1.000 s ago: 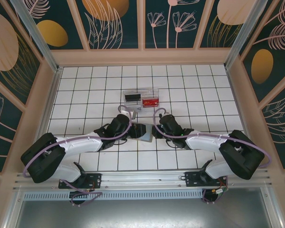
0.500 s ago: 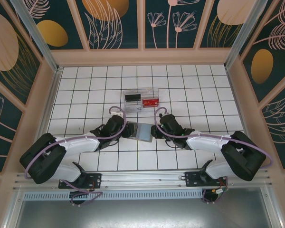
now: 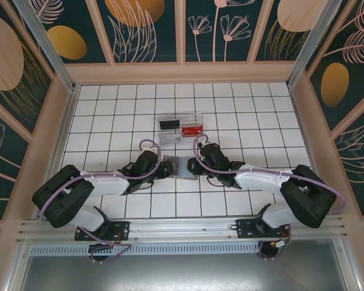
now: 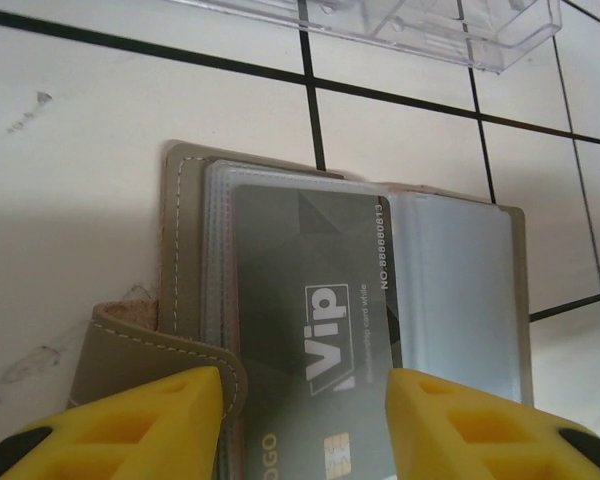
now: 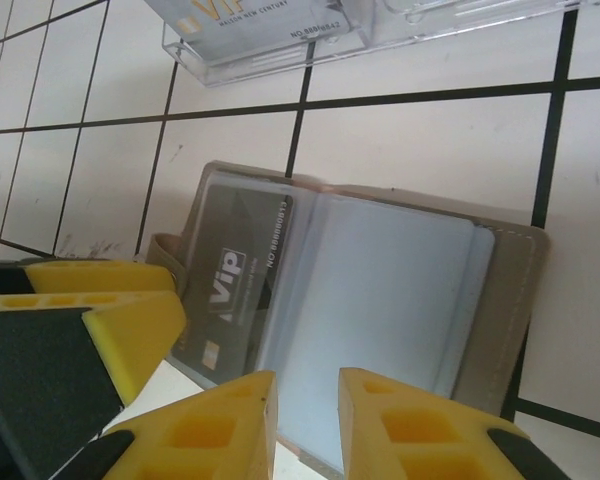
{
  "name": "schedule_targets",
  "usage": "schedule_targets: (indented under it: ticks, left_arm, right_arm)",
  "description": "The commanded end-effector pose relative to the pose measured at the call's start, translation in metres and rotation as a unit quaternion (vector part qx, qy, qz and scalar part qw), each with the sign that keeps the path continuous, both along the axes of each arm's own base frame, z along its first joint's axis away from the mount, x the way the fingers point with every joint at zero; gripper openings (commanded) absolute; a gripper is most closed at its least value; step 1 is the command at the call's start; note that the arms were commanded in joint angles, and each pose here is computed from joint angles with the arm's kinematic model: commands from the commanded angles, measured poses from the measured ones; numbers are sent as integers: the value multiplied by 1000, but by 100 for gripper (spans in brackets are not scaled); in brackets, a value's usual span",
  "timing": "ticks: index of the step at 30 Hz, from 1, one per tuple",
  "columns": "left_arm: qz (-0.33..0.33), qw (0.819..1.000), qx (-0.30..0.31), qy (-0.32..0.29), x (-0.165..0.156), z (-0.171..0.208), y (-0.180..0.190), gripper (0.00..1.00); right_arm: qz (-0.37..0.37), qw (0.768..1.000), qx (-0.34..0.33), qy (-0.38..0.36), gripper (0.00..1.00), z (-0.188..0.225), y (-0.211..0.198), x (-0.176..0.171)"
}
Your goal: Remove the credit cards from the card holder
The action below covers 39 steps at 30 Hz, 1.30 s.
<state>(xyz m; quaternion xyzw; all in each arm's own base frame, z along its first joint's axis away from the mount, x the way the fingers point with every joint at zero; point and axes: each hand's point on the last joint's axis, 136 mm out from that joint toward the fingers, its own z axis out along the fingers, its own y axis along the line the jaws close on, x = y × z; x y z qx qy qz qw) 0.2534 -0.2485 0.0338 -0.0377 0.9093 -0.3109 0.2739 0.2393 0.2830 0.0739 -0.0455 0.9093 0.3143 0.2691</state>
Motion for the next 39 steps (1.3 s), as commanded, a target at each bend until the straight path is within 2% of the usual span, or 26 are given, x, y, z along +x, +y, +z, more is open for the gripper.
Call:
schedule_targets:
  ticks: [1, 10, 27, 39]
  left_arm:
    - [8, 999, -40, 26, -8, 0, -3, 48]
    - [8, 999, -27, 29, -9, -6, 0, 49]
    - [6, 999, -22, 27, -9, -5, 0, 48]
    - [4, 999, -22, 30, -9, -6, -1, 48]
  right_arm:
    - [6, 1000, 26, 4, 24, 9, 15, 2]
    - [25, 995, 87, 40, 21, 7, 41, 2]
    - [-8, 995, 64, 75, 17, -26, 45, 21]
    - [15, 993, 75, 93, 16, -35, 54, 17]
